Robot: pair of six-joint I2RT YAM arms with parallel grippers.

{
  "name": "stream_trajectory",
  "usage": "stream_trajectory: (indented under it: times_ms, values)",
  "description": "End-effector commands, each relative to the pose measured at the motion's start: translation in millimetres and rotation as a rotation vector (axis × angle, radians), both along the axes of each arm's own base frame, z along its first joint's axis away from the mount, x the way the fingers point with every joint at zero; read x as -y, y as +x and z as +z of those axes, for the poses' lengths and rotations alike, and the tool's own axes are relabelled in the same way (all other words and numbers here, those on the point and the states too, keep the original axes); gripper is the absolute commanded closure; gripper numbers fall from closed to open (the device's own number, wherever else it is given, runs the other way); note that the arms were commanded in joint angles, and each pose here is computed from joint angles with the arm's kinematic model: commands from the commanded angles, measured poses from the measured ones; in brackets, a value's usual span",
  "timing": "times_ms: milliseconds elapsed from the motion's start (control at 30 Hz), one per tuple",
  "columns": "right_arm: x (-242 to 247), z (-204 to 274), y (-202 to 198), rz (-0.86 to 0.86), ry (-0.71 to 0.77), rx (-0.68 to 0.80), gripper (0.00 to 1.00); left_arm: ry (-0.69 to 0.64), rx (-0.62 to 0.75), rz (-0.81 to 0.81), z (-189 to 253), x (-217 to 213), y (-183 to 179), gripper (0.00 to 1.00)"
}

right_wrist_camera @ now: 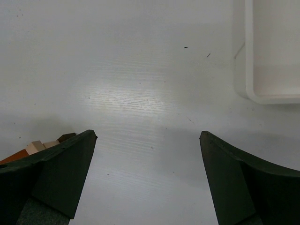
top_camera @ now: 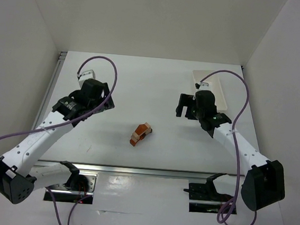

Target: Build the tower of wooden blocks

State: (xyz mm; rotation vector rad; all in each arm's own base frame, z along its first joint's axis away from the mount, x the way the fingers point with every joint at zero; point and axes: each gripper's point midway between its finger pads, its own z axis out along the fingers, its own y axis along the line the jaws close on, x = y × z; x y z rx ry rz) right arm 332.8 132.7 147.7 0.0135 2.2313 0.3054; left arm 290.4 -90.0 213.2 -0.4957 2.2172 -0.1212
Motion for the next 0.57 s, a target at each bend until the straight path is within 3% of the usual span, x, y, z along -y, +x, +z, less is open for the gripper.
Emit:
stream_trajectory:
  times_ms: [0, 533]
  values:
    - [-3.1, 21.2, 3.0, 0.017, 0.028, 0.082, 0.0, -0.023, 0.036, 0.023, 10.3, -4.0, -2.1, 0.01]
    - [2.0, 25.0, -2.9, 0.028, 0.01, 0.121, 0.0, -0.028, 0.033, 0.016, 8.7, -5.5, -8.8, 0.01]
